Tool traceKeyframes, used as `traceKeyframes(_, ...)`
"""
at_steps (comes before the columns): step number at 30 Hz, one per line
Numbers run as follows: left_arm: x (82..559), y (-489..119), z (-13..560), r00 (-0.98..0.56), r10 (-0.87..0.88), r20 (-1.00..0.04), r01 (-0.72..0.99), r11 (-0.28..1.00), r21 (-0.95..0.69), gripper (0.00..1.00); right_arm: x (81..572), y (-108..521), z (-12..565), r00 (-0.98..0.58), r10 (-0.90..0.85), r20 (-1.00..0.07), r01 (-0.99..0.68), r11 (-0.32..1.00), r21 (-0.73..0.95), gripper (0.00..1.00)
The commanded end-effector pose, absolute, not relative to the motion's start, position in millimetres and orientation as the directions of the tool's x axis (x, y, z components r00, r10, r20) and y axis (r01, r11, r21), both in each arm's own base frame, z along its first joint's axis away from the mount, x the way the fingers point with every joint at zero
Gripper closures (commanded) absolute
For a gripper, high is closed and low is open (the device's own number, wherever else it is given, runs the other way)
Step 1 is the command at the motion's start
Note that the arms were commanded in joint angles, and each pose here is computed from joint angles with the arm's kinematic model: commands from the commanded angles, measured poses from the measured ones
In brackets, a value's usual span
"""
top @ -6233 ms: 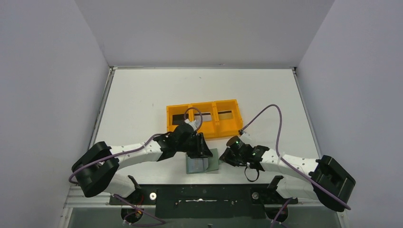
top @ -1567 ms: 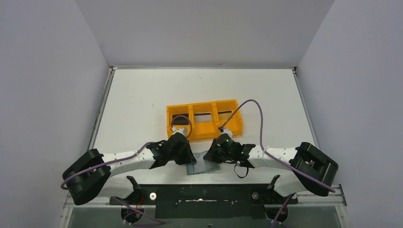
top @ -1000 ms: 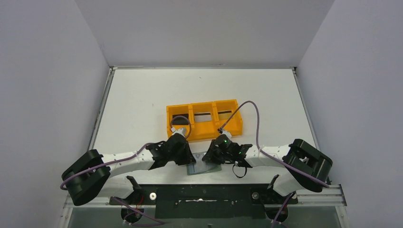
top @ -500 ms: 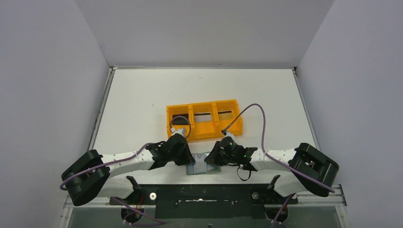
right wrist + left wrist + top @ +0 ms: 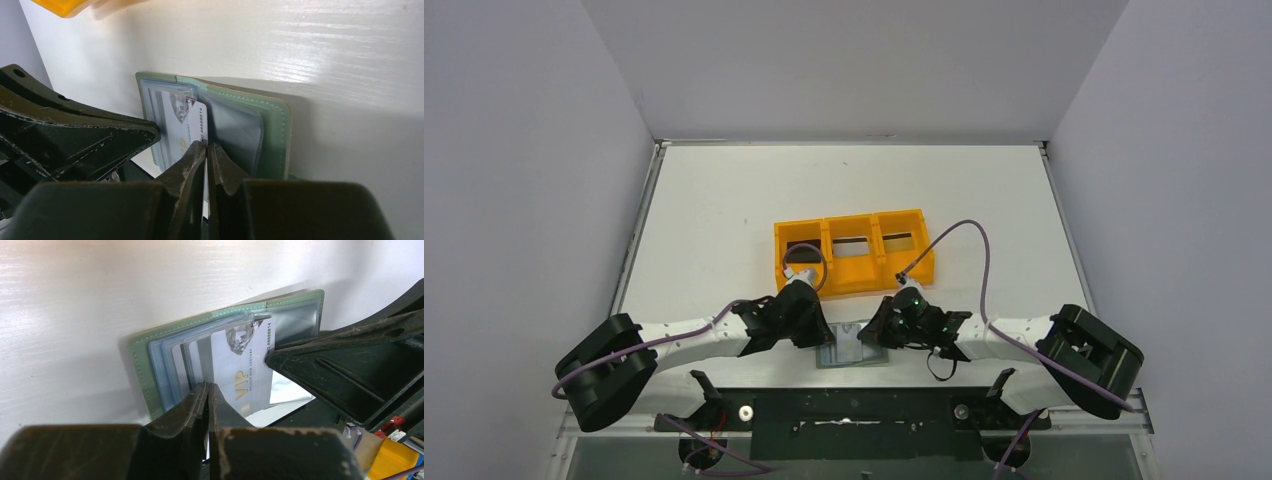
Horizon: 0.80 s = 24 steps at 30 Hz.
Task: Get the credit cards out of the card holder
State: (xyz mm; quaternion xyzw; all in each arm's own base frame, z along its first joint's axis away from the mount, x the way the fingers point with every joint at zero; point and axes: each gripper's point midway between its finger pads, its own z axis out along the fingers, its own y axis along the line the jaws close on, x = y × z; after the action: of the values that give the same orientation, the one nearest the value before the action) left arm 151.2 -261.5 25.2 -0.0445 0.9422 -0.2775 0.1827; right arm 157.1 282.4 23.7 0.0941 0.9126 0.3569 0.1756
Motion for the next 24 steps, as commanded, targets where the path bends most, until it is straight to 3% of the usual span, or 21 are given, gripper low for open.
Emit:
traceKeyframes(1,137.2,-229.2,-2.9,-0.947,-0.129,-0.296,-0.003,0.92,-0.393,0.98,161.3,277.0,27.3,-0.907,0.323,-0.27,0.055,0.726,0.686,0.98)
traceKeyframes(4,137.9,-231.8,-1.3,-0.946,-0.128,-0.297,0.002,0.916,-0.401,0.98,162.2,277.7,26.7,-0.907,0.329,-0.265,0.061,0.723,0.688,0.93)
traceKeyframes(14,137.6,-236.6,1.4,-0.949,-0.119,-0.293,0.015,0.909,-0.417,0.98,158.6,276.6,14.3,-0.9,0.353,-0.255,0.09,0.723,0.685,0.65)
traceKeyframes(20,137.9,-237.3,2.3,-0.949,-0.118,-0.293,0.016,0.908,-0.419,0.98,158.6,277.1,19.6,-0.844,0.401,-0.355,0.022,0.688,0.725,0.64)
traceKeyframes(24,138.0,-237.1,2.8,-0.948,-0.122,-0.295,0.014,0.907,-0.42,0.98,151.0,272.4,7.3,-0.873,0.363,-0.327,0.054,0.736,0.675,0.69)
